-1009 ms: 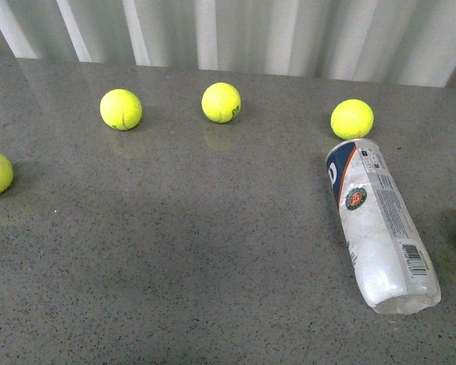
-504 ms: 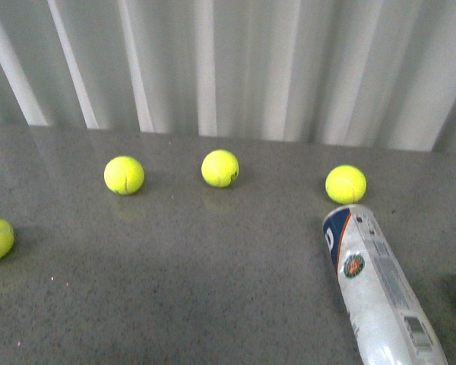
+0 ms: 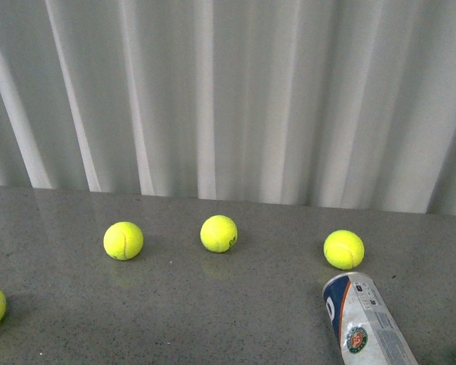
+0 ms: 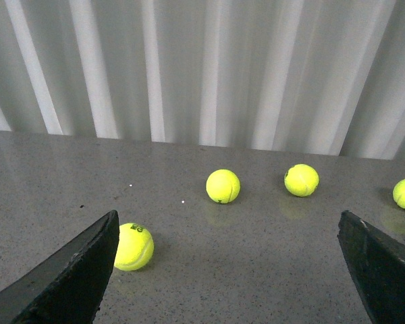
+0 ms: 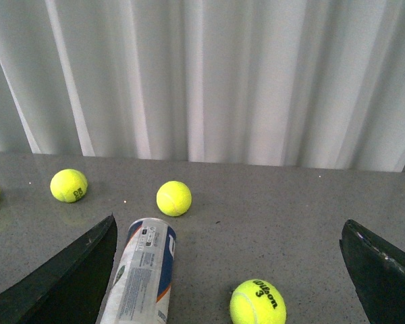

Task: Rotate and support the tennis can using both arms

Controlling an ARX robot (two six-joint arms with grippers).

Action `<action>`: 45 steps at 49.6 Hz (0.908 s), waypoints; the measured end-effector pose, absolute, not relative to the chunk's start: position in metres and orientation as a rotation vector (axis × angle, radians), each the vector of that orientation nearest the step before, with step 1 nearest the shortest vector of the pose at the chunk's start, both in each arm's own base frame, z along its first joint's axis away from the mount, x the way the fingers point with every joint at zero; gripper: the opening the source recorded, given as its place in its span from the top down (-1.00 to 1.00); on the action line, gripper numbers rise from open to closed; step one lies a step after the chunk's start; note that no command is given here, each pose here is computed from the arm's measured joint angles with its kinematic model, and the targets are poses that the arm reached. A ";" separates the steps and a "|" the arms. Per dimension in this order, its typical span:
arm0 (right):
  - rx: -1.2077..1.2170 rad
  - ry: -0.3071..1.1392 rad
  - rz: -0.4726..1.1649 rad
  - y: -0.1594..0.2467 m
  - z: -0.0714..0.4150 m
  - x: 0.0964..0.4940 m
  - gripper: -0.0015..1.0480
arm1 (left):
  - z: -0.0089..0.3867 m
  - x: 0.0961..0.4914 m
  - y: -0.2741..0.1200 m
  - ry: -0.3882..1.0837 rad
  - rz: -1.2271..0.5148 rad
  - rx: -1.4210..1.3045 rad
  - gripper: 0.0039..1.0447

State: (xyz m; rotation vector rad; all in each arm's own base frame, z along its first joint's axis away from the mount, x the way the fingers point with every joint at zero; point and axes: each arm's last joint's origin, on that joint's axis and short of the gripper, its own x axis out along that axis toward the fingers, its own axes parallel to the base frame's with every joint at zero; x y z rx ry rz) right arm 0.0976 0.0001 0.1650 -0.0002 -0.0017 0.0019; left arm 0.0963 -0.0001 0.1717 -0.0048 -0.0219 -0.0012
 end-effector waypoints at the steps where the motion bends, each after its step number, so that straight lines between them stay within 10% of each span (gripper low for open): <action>1: 0.000 -0.002 0.002 0.000 0.165 0.098 -0.86 | 0.172 0.096 0.000 -0.022 -0.001 -0.004 -0.87; 16: 0.159 0.265 -0.075 -0.005 0.188 0.133 -0.86 | 0.172 0.096 0.000 -0.022 -0.001 -0.005 -0.87; 26: 0.176 0.739 0.007 0.012 0.178 0.245 -0.86 | 0.172 0.096 0.000 -0.022 -0.001 -0.005 -0.87; 45: 0.184 0.956 0.111 0.053 0.136 0.295 -0.86 | 0.172 0.096 0.000 -0.022 -0.001 -0.005 -0.87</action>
